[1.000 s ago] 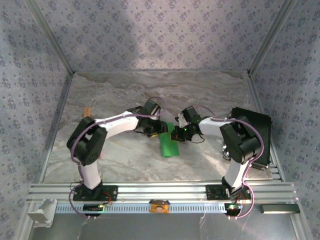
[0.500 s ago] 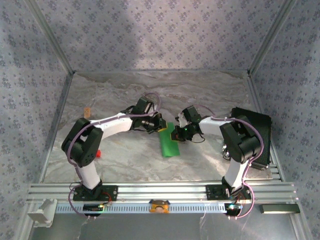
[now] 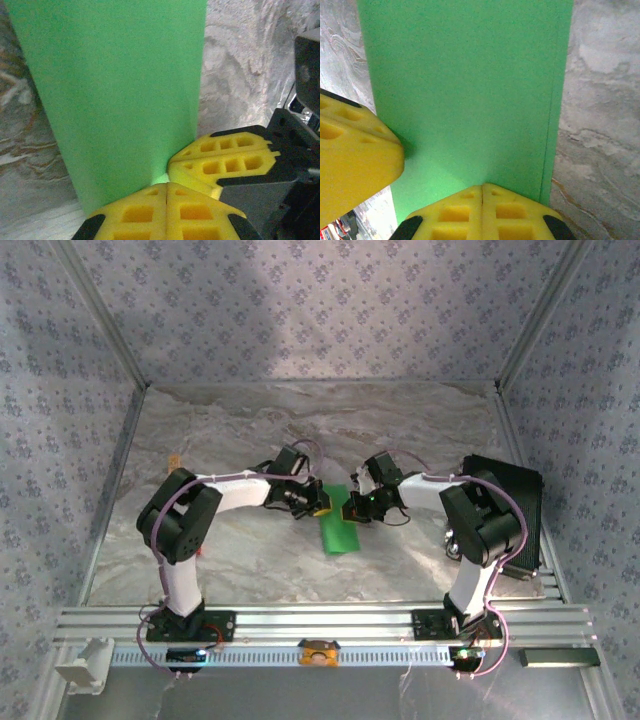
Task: Fold a paper plane with a square sheet of paper (pick it up from the middle)
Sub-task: First fold the square sheet of paper in half at the center of the table.
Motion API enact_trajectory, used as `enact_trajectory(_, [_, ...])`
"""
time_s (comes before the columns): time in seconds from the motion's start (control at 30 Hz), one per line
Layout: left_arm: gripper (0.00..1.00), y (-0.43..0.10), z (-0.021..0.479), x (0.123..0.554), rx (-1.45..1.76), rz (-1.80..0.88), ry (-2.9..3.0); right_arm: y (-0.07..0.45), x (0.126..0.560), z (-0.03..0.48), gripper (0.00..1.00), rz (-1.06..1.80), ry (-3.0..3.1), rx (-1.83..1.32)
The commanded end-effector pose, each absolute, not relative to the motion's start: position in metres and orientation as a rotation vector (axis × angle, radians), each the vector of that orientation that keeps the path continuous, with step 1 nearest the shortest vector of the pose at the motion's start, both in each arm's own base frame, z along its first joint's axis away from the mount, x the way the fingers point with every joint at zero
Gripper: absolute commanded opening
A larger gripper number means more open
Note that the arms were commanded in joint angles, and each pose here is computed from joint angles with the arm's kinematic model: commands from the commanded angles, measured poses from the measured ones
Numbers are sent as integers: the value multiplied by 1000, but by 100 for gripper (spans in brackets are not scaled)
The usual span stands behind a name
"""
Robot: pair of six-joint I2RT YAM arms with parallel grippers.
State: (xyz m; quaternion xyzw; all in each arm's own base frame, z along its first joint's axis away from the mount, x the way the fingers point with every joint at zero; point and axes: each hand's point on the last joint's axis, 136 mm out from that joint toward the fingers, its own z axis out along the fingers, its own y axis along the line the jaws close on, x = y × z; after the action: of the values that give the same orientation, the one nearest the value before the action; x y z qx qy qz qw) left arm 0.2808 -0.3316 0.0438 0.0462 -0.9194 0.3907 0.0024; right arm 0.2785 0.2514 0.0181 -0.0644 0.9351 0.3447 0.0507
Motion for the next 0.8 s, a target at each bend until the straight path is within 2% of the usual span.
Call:
enact_trajectory(0.0, [0,-327,36,280,118,1216,-2889,227,259,-14,0,910,2984,-117])
enact_trajectory(0.43, [0,-290,-17,261,121,995,-2909,229,257,-20,0,905,2987,-105])
enact_trajectory(0.77, [0,-317,52,300,63,1233,-2935,229,258,-17,0,905,2978,-107])
